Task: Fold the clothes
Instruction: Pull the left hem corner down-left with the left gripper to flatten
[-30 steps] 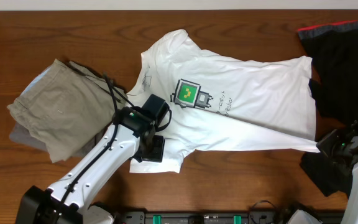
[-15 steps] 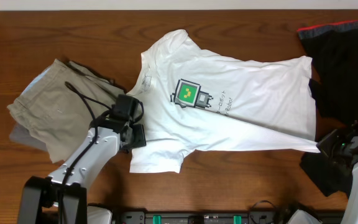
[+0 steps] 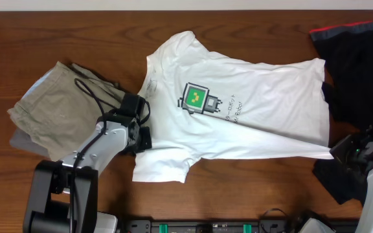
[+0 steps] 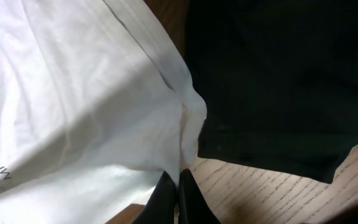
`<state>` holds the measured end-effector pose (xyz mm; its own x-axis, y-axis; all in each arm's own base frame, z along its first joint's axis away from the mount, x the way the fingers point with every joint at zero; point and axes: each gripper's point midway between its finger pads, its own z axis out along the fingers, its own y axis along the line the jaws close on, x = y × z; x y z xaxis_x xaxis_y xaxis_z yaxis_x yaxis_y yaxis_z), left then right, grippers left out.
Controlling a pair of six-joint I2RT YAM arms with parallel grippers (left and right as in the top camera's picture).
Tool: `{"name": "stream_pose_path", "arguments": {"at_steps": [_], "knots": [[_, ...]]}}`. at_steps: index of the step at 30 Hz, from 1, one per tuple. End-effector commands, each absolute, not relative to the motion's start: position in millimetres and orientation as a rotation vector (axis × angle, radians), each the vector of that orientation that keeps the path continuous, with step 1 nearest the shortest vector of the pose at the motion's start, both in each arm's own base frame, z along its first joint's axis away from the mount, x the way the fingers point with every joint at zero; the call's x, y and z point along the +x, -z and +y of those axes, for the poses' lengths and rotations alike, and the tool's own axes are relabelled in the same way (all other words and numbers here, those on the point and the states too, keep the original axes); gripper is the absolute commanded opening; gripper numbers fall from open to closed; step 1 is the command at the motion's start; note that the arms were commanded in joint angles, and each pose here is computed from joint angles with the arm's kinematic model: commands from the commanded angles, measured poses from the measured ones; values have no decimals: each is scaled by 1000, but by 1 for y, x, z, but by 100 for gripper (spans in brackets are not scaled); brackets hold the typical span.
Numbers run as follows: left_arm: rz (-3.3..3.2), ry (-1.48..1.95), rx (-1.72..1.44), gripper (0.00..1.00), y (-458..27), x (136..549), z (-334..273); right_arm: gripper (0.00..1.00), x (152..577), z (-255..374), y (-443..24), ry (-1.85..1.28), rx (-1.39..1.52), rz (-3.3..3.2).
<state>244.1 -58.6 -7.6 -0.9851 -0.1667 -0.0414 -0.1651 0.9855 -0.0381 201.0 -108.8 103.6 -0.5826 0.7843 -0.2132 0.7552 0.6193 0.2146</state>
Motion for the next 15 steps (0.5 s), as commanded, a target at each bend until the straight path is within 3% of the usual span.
{"name": "stream_pose_path", "arguments": {"at_steps": [1, 8, 15], "knots": [[3245, 16, -419, 6, 22, 197, -53, 1, 204, -113, -109, -134, 1251, 2535], [3266, -7, -494, 6, -13, 169, -47, 1, 199, -112, -107, -125, 1263, 2554], [3175, 51, -461, 6, -37, 171, -47, 1, 199, -112, -107, -126, 1264, 2553]]}}
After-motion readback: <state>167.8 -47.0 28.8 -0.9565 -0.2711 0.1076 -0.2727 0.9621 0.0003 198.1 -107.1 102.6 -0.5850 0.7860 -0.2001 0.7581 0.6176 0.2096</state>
